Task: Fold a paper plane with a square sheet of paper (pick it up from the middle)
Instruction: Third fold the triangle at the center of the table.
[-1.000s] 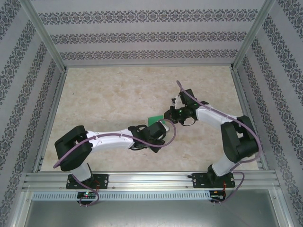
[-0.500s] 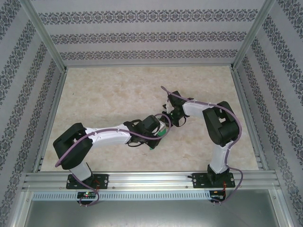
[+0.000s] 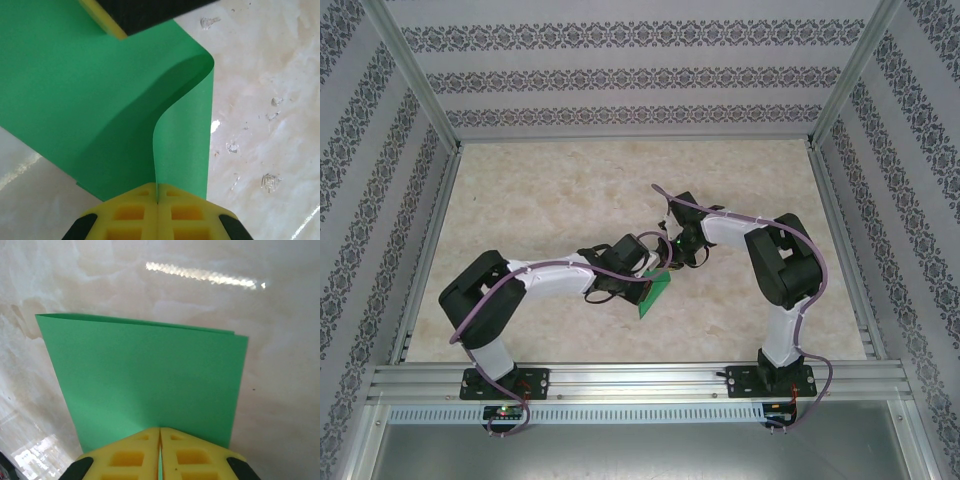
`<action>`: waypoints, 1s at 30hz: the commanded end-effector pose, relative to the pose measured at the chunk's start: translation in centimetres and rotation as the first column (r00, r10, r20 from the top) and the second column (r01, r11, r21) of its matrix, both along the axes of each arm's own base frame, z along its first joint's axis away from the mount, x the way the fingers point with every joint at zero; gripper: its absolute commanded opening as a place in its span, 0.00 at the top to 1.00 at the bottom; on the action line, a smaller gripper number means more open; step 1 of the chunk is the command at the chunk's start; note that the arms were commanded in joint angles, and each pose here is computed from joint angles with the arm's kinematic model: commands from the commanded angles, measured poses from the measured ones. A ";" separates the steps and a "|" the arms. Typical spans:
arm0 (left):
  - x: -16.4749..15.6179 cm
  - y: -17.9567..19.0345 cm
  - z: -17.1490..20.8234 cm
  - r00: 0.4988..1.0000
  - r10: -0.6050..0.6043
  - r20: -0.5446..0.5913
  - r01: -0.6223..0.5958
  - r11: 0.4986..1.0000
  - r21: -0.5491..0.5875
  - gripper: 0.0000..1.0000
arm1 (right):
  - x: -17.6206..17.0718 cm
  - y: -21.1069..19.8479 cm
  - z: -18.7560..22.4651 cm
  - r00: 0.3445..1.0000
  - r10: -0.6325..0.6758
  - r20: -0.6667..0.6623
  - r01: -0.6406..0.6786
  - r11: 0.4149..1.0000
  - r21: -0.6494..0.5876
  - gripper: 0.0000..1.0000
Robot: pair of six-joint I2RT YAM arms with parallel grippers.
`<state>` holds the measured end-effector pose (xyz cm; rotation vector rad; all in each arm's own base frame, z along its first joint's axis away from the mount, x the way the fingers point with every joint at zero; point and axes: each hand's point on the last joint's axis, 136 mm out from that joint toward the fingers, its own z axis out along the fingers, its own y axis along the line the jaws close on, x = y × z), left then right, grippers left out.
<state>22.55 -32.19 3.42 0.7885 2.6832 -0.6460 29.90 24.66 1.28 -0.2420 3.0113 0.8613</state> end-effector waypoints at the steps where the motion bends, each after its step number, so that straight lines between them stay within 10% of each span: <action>1: 0.7 -0.1 0.2 1.000 0.017 0.010 -0.016 1.000 -0.016 1.00 | 0.0 -0.4 -0.9 1.000 -0.015 -0.014 0.015 0.998 -0.057 0.90; 30: 1.4 1.2 0.3 0.994 0.094 0.057 -0.095 0.995 0.009 1.00 | -0.4 -0.3 -1.6 0.998 -0.049 -0.046 0.046 0.997 -0.066 0.89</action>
